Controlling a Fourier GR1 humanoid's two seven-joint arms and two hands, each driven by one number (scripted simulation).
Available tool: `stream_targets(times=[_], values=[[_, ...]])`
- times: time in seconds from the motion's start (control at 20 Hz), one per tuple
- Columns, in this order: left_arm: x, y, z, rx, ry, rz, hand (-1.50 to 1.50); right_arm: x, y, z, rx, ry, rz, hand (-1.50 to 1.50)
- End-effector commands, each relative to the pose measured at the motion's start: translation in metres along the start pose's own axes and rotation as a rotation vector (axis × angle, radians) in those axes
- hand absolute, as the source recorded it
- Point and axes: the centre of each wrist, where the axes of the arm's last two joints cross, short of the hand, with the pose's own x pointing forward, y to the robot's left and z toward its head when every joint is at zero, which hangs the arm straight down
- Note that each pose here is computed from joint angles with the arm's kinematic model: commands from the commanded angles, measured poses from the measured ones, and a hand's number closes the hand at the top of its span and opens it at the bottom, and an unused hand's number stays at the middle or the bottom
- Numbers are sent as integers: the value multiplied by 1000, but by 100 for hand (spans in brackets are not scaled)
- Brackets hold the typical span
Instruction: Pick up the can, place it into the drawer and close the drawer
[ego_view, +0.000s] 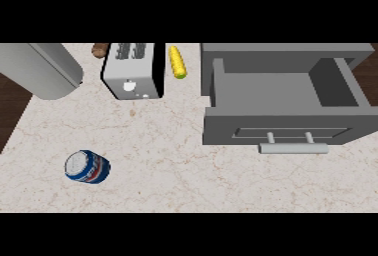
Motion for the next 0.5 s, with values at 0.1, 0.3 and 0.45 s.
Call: stream_targets(times=[0.1, 0.3, 0.45], values=[[10, 7, -4, 1, 52, 112, -150, -11, -4, -1, 3, -12, 8, -150], [-15, -17, -22, -20, 87, 147, -150, -6, -11, 21, 1, 5, -12, -150], [-18, -5, -51, -4, 92, 151, -150, -16, -36, 26, 6, -10, -6, -150]])
